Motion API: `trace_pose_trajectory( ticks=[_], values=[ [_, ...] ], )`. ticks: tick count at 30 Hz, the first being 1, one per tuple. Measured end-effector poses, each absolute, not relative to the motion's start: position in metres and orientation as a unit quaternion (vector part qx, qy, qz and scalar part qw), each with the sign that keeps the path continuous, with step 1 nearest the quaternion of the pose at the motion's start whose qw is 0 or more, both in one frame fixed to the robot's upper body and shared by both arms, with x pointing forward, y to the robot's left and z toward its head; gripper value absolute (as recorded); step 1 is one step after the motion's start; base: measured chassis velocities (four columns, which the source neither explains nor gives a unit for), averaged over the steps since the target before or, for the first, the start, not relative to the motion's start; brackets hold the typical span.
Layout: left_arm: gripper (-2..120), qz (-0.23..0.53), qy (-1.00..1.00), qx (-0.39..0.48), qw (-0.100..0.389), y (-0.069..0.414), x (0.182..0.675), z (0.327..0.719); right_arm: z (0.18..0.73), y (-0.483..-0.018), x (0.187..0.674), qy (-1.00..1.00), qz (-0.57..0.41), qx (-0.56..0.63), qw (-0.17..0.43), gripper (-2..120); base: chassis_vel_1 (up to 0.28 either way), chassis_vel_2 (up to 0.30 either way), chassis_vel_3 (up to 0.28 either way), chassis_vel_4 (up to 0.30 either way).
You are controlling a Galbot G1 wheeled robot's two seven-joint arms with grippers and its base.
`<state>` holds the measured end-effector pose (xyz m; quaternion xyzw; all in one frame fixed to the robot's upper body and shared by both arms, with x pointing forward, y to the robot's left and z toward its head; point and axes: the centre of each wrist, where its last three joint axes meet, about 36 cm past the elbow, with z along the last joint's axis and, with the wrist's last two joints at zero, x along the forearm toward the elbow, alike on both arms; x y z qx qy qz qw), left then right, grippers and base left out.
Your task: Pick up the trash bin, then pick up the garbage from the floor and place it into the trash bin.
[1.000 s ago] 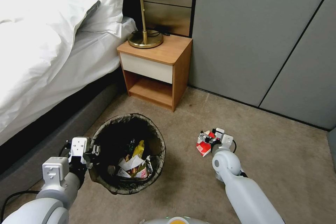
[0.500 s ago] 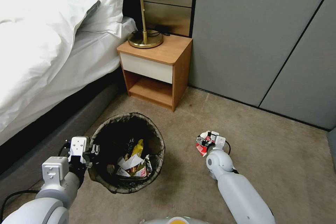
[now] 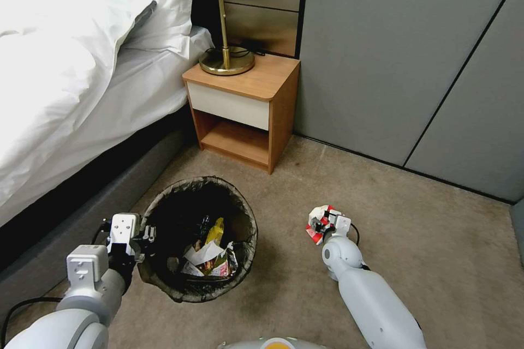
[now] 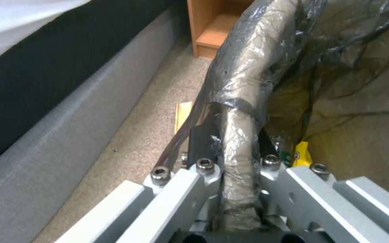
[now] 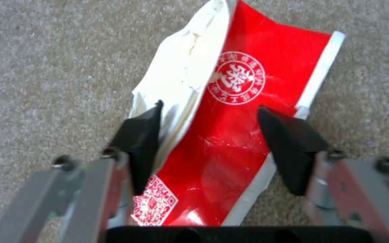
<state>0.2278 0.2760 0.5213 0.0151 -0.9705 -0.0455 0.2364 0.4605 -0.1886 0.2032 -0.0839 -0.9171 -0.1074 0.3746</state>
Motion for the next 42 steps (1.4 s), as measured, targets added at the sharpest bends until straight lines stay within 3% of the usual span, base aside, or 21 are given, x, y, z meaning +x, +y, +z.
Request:
trace_pose_trajectory(
  ticks=[7, 9, 11, 14, 19, 26, 32, 35, 42],
  values=[
    [1, -0.045, -0.971, 0.014, 0.234, 0.276, 0.229, 0.522, 0.202, -0.188, 0.460, -0.917, -0.108, -0.079, 0.375, 21, 0.000, 0.000, 0.000, 0.000],
    [1, -0.046, -0.971, 0.014, 0.234, 0.276, 0.229, 0.522, 0.201, -0.188, 0.460, -0.917, -0.107, -0.079, 0.375, 19, 0.000, 0.000, 0.000, 0.000],
    [1, -0.046, -0.971, 0.013, 0.234, 0.276, 0.229, 0.522, 0.199, -0.188, 0.459, -0.917, -0.106, -0.078, 0.376, 7, 0.000, 0.000, 0.000, 0.000],
    [1, -0.047, -0.971, 0.013, 0.233, 0.276, 0.229, 0.522, 0.197, -0.187, 0.459, -0.918, -0.104, -0.077, 0.375, 0, 0.000, 0.000, 0.000, 0.000],
    [1, -0.047, -0.971, 0.013, 0.232, 0.276, 0.229, 0.522, 0.198, -0.186, 0.459, -0.920, -0.099, -0.075, 0.371, 0, 0.000, 0.000, 0.000, 0.000],
    [1, -0.047, -0.972, 0.011, 0.232, 0.276, 0.229, 0.523, 0.245, -0.192, 0.462, -0.945, -0.096, -0.046, 0.309, 0, 0.000, 0.000, 0.000, 0.000],
    [1, -0.047, -0.972, 0.009, 0.231, 0.276, 0.230, 0.523, 0.318, -0.197, 0.454, -0.966, -0.095, 0.000, 0.240, 0, 0.000, 0.000, 0.000, 0.000],
    [1, -0.046, -0.971, 0.007, 0.233, 0.275, 0.229, 0.522, 0.379, -0.191, 0.441, -0.981, -0.085, 0.046, 0.169, 0, 0.000, 0.000, 0.000, 0.000],
    [1, -0.050, -0.970, 0.005, 0.236, 0.276, 0.229, 0.522, 0.451, -0.186, 0.408, -0.982, -0.052, 0.138, 0.118, 0, 0.000, 0.000, 0.000, 0.000]
  ],
)
